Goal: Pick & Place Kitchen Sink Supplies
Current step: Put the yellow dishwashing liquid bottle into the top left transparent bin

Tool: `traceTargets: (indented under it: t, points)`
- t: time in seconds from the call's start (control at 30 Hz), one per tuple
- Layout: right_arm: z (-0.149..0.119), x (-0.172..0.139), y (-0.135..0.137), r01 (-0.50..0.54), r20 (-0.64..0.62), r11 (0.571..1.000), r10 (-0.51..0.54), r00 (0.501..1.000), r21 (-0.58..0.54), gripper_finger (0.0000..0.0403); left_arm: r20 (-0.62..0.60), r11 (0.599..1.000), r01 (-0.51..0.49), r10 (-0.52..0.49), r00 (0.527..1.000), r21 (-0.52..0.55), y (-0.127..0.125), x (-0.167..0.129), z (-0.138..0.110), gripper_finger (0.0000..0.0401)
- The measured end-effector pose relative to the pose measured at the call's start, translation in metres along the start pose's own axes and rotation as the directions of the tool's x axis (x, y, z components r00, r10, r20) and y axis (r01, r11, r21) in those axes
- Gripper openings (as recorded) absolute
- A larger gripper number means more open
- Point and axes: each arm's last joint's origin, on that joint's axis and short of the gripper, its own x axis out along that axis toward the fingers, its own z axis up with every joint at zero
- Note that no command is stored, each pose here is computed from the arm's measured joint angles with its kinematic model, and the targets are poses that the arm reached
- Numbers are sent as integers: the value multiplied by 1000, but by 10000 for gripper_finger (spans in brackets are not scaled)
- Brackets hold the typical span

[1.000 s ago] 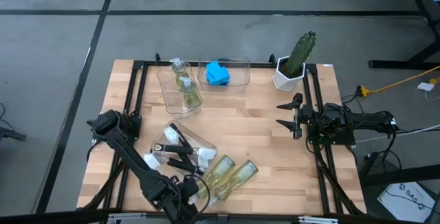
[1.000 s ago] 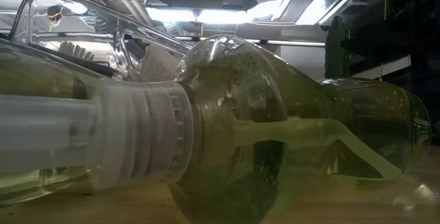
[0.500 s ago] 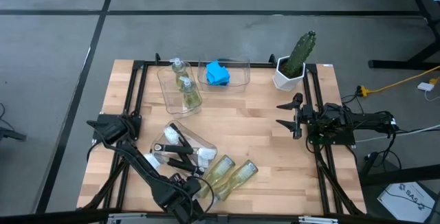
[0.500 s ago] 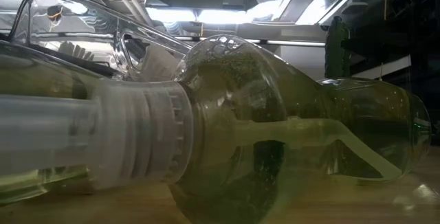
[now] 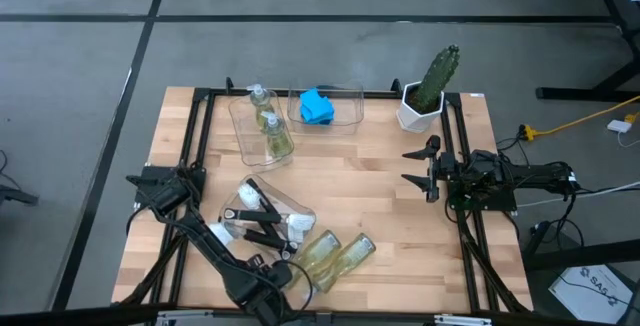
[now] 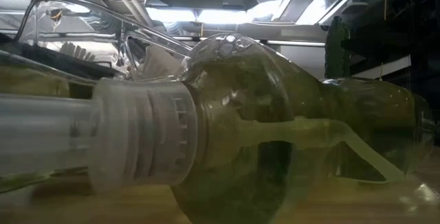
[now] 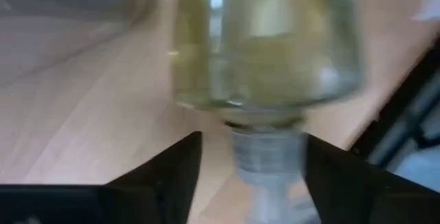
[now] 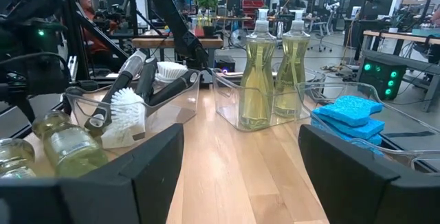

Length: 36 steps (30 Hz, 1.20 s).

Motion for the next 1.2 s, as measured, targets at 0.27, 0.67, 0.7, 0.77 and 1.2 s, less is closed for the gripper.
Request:
traceTargets:
  t: [0.27,0.67,0.7,0.77,1.2]
  points:
    - [0,0,0,0,0,1000,0,1000,0,284,-74,996,-54,59,995,72,5,-10,-4,98]
    - [0,0,0,0,0,1000,0,1000,0,284,-263,950,-225,279,924,215,15,-116,8,98]
    - [0,0,0,0,0,1000,0,1000,0,284,-290,954,-214,270,918,212,14,-123,10,98]
    - [0,0,0,0,0,1000,0,1000,0,284,-319,959,-172,239,917,226,16,-134,13,98]
    - [0,0,0,0,0,1000,0,1000,0,284,-240,976,-70,120,963,208,27,-164,56,98]
